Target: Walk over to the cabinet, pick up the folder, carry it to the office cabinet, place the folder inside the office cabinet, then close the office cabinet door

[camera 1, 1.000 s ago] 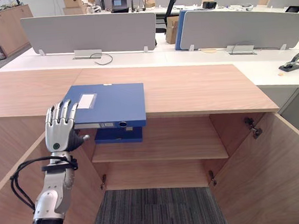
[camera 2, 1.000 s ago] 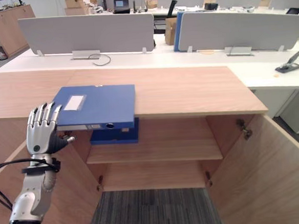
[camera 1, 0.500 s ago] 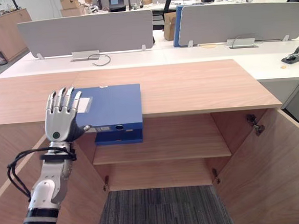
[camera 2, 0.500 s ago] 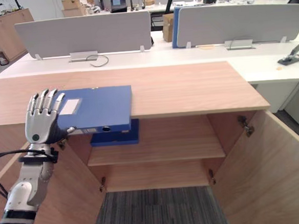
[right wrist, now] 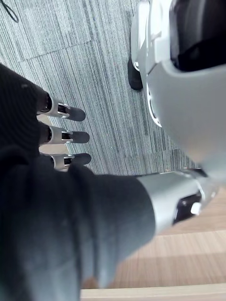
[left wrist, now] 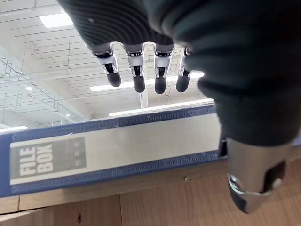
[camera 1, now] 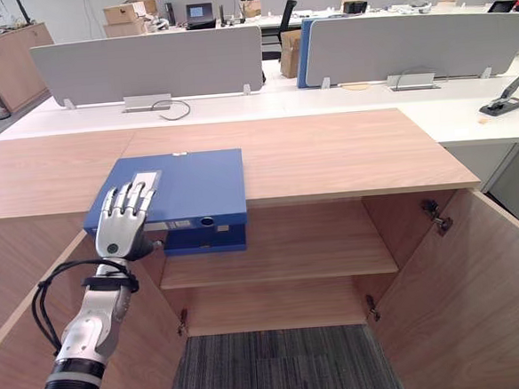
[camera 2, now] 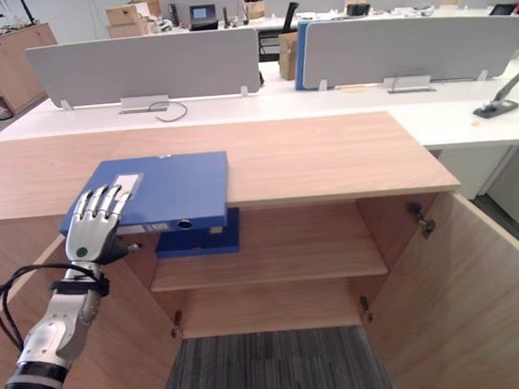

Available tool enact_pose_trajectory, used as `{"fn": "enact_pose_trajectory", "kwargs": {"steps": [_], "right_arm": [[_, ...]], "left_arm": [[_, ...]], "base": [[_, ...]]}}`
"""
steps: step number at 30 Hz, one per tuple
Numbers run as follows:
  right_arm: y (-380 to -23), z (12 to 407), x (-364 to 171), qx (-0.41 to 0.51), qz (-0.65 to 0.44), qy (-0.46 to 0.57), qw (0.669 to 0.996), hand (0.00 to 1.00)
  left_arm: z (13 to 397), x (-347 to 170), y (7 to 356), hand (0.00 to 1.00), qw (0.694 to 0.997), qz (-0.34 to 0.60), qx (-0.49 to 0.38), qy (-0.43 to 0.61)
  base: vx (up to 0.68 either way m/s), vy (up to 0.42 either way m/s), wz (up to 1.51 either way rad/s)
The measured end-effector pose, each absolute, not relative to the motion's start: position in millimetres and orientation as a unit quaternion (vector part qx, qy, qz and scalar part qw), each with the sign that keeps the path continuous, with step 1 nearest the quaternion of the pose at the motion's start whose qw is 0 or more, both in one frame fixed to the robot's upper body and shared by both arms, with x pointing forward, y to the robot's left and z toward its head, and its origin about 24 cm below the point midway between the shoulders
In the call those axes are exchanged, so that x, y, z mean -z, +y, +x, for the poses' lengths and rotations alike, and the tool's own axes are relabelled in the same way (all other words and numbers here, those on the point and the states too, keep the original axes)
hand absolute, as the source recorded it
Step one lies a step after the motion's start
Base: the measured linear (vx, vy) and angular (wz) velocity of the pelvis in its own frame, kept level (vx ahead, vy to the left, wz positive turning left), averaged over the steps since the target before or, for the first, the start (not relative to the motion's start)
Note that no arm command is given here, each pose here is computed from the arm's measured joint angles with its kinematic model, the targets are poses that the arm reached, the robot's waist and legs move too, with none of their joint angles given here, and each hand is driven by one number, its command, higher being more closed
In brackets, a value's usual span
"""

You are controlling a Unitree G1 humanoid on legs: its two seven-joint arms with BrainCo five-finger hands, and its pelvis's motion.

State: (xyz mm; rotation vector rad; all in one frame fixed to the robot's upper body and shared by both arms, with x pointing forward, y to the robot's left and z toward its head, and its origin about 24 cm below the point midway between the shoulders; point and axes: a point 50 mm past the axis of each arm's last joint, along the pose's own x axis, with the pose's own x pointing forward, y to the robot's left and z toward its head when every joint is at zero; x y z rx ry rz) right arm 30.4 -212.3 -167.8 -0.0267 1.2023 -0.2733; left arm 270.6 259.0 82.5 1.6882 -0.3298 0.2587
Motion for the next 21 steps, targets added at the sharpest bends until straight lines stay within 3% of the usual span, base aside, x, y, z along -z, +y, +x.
{"fn": "enact_pose_trajectory", "kwargs": {"steps": [9,13,14,21], "right_arm": [[-212.4,30.1,167.8,0.129,-0.012,0.564,0.815,0.0],[-212.4,30.1,167.8,0.129,-0.012,0.564,0.816,0.0],[-212.4,30.2,167.8,0.129,-0.013,0.563,0.816,0.0],[-212.6,30.3,167.7,0.128,-0.014,0.562,0.817,0.0]], "left_arm": [[274.7,-68.9,259.1,0.0,0.644,0.75,-0.087,-0.124],[285.9,-70.5,260.3,0.0,0.623,0.769,-0.064,-0.126],[287.8,-71.6,261.4,1.0,0.617,0.775,-0.06,-0.127],[308.9,-91.8,259.7,1.0,0.573,0.803,-0.046,-0.157]], "base": [[0.0,0.0,0.0],[0.0,0.0,0.0],[0.0,0.0,0.0],[0.0,0.0,0.0]]}}
